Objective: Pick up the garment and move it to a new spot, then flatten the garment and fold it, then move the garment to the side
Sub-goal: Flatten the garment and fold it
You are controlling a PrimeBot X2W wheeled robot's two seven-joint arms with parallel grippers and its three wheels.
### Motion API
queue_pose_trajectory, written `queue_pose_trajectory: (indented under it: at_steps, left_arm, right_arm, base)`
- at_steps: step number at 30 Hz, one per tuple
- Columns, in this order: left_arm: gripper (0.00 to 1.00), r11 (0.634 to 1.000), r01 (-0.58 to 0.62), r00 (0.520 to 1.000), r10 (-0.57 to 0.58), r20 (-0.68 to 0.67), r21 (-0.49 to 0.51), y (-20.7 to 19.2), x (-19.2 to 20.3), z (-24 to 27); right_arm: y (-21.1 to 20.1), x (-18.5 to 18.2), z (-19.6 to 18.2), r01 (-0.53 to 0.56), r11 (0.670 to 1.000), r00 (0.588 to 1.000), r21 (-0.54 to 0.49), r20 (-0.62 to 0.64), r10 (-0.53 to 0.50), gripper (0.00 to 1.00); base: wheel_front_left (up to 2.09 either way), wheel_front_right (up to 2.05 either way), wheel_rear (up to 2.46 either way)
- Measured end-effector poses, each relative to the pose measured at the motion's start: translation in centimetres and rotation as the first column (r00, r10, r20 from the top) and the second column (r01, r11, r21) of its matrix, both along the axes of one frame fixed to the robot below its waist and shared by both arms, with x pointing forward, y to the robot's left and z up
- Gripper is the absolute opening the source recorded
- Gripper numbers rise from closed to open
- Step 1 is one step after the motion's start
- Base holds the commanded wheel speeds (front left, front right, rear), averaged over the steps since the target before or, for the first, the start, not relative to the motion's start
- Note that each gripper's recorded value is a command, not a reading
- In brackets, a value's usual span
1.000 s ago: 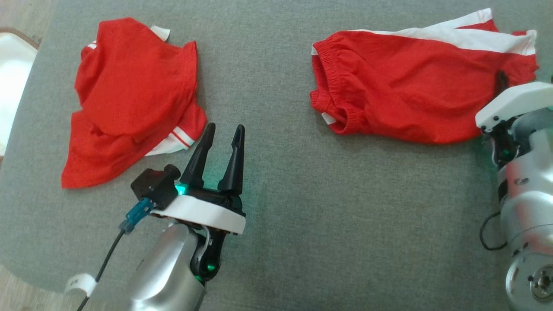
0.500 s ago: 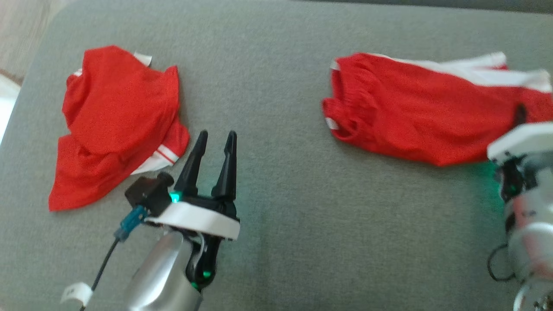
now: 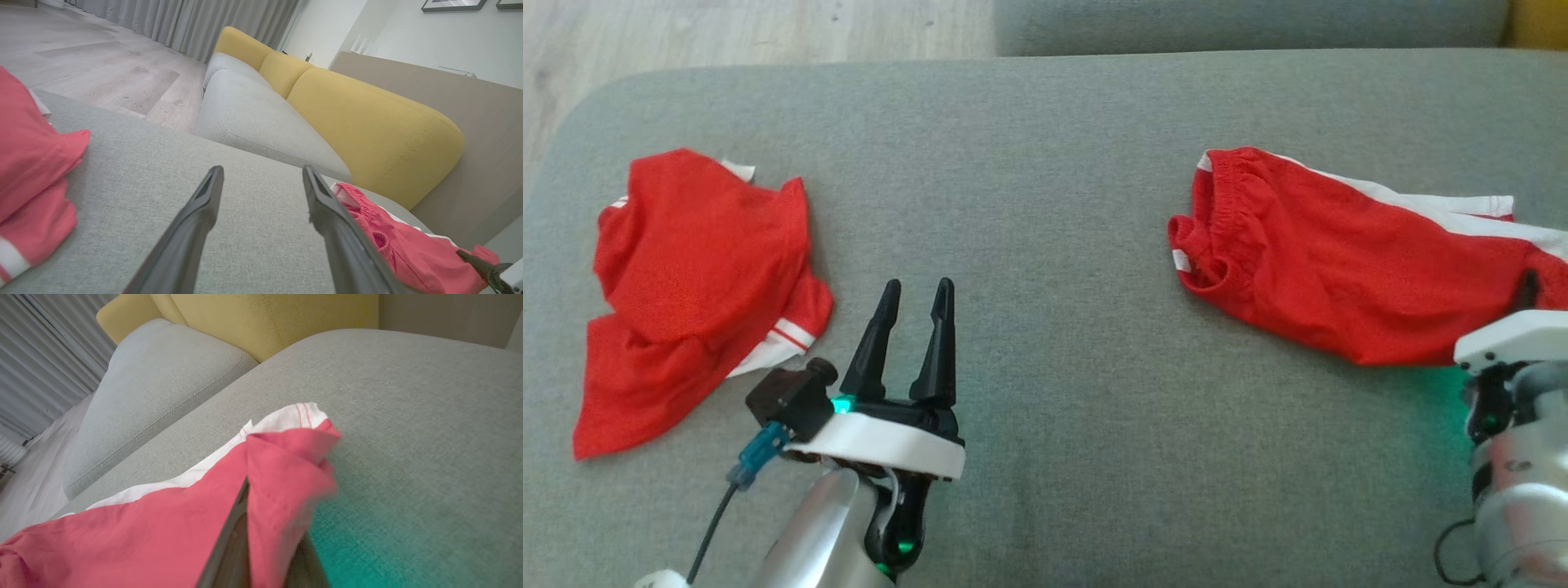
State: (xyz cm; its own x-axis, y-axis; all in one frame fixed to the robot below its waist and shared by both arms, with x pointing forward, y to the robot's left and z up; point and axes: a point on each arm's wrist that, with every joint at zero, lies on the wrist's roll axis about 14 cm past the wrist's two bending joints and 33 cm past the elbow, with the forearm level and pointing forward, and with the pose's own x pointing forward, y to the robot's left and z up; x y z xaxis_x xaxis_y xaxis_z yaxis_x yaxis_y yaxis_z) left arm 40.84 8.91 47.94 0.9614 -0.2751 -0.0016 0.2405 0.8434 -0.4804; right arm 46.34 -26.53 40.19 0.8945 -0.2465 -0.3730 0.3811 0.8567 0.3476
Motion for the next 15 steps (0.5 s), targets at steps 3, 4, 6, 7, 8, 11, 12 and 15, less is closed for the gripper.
queue_pose_trajectory:
  at_steps: [3, 4, 6, 7, 8, 11, 12, 15]
  left_arm:
    - [1.00, 1.000, 0.010, 1.000, -0.010, -0.002, -0.001, -0.3, 0.1, -0.1]
    - [1.00, 1.000, 0.011, 1.000, -0.011, -0.001, -0.001, -0.4, 0.1, -0.1]
    - [1.00, 1.000, 0.012, 1.000, -0.012, 0.001, -0.001, -0.4, 0.1, 0.0]
    - [1.00, 1.000, 0.012, 1.000, -0.012, 0.004, -0.001, -0.4, 0.0, 0.1]
    - [1.00, 1.000, 0.011, 1.000, -0.011, 0.006, 0.000, -0.4, 0.0, 0.2]
    - [1.00, 1.000, 0.007, 1.000, -0.007, 0.012, 0.002, -0.2, -0.2, 0.4]
    - [1.00, 1.000, 0.004, 1.000, -0.004, 0.016, 0.003, -0.1, -0.2, 0.6]
    - [1.00, 1.000, -0.011, 0.999, 0.011, 0.030, 0.005, 0.4, -0.5, 1.1]
  right_arm:
    - [0.2, 0.3, 0.5, -0.001, 1.000, 1.000, -0.005, 0.023, 0.001, 0.00]
    - [0.4, 0.4, 0.7, -0.005, 1.000, 0.999, -0.009, 0.033, 0.006, 0.00]
    - [1.1, 0.7, 1.2, -0.023, 1.000, 0.998, -0.013, 0.050, 0.023, 0.00]
    - [1.5, 1.0, 1.5, -0.034, 0.999, 0.998, -0.019, 0.059, 0.035, 0.00]
    - [1.9, 1.2, 1.9, -0.045, 0.999, 0.996, -0.027, 0.074, 0.047, 0.00]
    - [2.7, 1.7, 2.8, -0.070, 0.997, 0.992, -0.041, 0.101, 0.074, 0.00]
    - [3.2, 2.0, 3.3, -0.086, 0.995, 0.989, -0.050, 0.116, 0.091, 0.00]
    - [5.3, 2.8, 4.6, -0.141, 0.988, 0.977, -0.059, 0.152, 0.148, 0.00]
  base:
    - [0.00, 0.00, 0.00]
    - [0.00, 0.00, 0.00]
    - [0.00, 0.00, 0.00]
    - [0.00, 0.00, 0.00]
    - [0.00, 0.00, 0.00]
    - [0.00, 0.00, 0.00]
    - [0.00, 0.00, 0.00]
    - [0.00, 0.00, 0.00]
